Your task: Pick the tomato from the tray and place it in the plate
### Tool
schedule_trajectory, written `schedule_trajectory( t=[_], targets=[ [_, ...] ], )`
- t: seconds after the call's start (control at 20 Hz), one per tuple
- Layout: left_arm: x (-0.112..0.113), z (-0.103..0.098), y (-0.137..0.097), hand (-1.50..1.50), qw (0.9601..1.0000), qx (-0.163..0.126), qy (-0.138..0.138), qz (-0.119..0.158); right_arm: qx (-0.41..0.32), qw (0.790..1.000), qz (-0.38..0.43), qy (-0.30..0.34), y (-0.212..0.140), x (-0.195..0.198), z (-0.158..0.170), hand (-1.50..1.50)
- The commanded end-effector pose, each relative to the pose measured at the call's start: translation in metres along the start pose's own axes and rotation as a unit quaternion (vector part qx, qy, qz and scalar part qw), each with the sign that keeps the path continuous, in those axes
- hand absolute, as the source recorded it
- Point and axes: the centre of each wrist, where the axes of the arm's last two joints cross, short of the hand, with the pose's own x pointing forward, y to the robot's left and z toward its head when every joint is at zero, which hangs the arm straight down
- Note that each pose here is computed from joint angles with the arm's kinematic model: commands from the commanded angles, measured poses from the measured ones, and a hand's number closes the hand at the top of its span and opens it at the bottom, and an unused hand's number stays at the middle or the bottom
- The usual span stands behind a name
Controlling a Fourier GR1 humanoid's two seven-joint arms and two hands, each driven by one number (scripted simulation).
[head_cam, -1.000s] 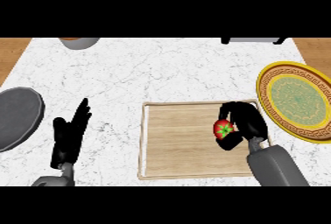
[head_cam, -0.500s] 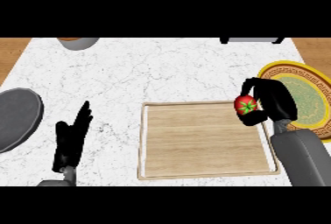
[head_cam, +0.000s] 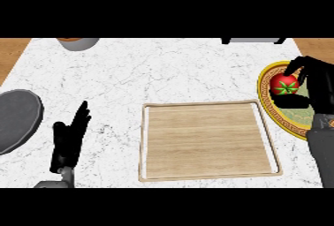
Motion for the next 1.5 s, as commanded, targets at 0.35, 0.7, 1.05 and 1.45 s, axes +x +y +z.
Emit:
schedule_trajectory(
  t=[0.35, 0.7, 1.05, 1.45],
  targets=[
    [0.016, -0.01, 0.019, 0.0, 1.0, -0.004, 0.001, -0.003, -0.02, 0.995, 0.01, 0.092, -0.016, -0.058, -0.05, 1.5],
    [0.0, -0.002, 0.013, 0.0, 1.0, -0.004, -0.004, 0.004, 0.02, 0.992, 0.04, 0.12, 0.002, -0.112, -0.051, 1.5],
    [0.008, -0.006, 0.005, 0.0, 0.9999, -0.014, -0.002, -0.007, 0.135, 0.981, 0.007, 0.141, 0.009, -0.152, -0.044, 1.5],
    [0.019, -0.009, -0.008, 0.0, 0.9999, -0.013, -0.007, -0.005, 0.248, 0.958, -0.002, 0.141, 0.009, -0.183, -0.034, -1.5]
  ],
)
